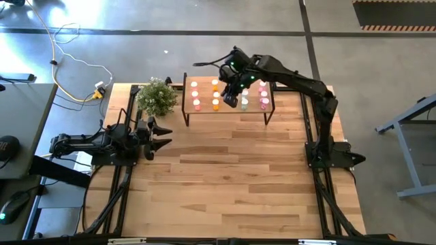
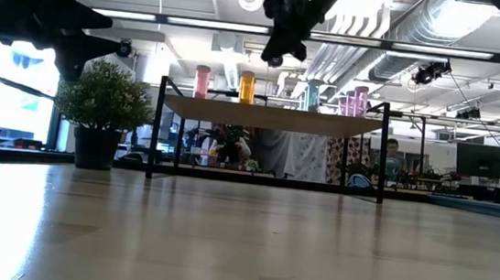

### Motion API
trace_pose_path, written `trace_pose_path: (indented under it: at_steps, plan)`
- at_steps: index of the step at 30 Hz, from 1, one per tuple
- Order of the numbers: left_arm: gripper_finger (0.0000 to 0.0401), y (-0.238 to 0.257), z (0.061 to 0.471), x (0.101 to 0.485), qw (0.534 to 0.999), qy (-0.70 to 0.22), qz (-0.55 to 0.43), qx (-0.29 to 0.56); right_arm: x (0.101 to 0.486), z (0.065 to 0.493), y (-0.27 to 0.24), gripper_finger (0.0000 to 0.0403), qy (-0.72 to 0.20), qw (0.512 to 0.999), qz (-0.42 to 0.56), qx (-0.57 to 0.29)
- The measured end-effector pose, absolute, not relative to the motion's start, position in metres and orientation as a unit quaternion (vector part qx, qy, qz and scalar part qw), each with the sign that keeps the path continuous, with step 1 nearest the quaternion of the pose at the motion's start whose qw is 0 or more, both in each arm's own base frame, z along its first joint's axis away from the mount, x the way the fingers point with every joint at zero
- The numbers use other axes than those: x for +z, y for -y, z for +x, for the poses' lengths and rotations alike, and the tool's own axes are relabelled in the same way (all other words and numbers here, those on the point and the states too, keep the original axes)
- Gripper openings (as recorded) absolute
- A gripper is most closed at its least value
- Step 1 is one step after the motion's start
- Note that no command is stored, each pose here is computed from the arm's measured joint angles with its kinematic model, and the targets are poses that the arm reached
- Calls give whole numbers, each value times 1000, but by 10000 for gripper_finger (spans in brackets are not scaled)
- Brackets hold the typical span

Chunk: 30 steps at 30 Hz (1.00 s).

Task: Pick and place medicine bottles onto shelf by color
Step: Adjust the pill bottles

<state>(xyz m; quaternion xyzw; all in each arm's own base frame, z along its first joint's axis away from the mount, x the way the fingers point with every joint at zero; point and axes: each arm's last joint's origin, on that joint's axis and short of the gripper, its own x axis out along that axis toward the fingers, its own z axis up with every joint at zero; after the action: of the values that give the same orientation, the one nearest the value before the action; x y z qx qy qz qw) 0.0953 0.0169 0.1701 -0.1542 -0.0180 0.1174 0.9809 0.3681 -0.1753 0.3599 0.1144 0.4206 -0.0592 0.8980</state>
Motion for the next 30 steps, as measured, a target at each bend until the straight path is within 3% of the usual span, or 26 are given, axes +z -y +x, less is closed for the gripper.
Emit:
trace_pose_path:
  at_steps: [13,30]
  plan:
    - [207,-17,95,170,981,18,-154,118,324,385,180,0,-471,874,116,-33]
    - [207,-18,95,171,979,23,-154,134,322,391,184,0,-456,884,97,-31]
